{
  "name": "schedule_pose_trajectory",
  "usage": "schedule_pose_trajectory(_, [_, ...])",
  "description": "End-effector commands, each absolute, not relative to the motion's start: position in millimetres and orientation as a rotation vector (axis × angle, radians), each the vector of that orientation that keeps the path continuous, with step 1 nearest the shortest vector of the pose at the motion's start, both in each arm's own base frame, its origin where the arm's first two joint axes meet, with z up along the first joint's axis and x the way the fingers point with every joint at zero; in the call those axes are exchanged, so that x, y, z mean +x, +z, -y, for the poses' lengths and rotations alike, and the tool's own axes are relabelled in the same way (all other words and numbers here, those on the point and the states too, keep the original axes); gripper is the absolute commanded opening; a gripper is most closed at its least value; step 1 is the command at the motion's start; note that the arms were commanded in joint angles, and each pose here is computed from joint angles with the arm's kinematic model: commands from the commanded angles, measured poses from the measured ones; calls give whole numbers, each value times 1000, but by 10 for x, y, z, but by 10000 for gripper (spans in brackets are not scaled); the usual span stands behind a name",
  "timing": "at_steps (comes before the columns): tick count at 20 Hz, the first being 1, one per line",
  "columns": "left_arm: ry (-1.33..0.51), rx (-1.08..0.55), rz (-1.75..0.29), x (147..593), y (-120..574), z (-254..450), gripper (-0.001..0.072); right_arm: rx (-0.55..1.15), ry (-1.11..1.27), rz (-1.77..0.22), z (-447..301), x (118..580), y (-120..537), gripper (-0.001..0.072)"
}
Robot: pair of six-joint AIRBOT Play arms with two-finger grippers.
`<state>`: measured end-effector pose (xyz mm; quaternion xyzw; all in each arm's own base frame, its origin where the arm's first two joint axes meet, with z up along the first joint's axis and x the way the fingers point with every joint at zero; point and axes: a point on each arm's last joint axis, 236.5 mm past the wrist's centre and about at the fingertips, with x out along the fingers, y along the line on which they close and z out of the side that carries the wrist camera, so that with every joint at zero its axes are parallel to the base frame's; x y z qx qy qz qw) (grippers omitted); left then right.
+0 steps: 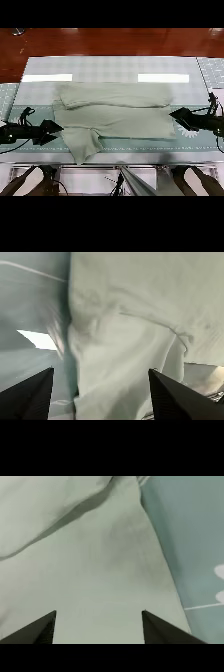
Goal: Fold the shirts.
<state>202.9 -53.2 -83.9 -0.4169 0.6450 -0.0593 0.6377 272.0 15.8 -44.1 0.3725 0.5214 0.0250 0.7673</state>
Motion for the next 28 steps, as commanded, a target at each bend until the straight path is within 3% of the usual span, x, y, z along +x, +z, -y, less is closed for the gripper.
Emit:
schedule_pose_trajectory(1, [-151,-984,-1431,2031,-972,716,704,841,79,-1124,-244,2701,-425,624])
schedule_pose_trajectory(5, [-270,-914,-1406,2035,-985,971,701,864,83,-1081,-244,2791,-363,624])
schedule_pose_trajectory(6, [-285,-897,-1415,2013,-995,1024,635,828,52,-1071,-131,2814,-372,624])
schedule_pose_trajectory(7, [-304,-883,-1428,1986,-992,1072,287,795,-13,-1074,73,2800,-384,624])
schedule_pose_trajectory(8, [-319,-876,-1437,1965,-983,1105,45,771,-97,-1087,317,2745,-403,624])
schedule_pose_trajectory(11, [-340,-879,-1444,1957,-935,1125,29,739,-274,-1230,747,2279,-555,624])
schedule_pose_trajectory(15, [-341,-877,-1432,1999,-910,1116,29,856,-247,-1405,365,1862,-827,624])
schedule_pose_trajectory(28, [-333,-873,-1425,2017,-921,1101,30,1093,-9,-1521,-144,1936,-1007,624])
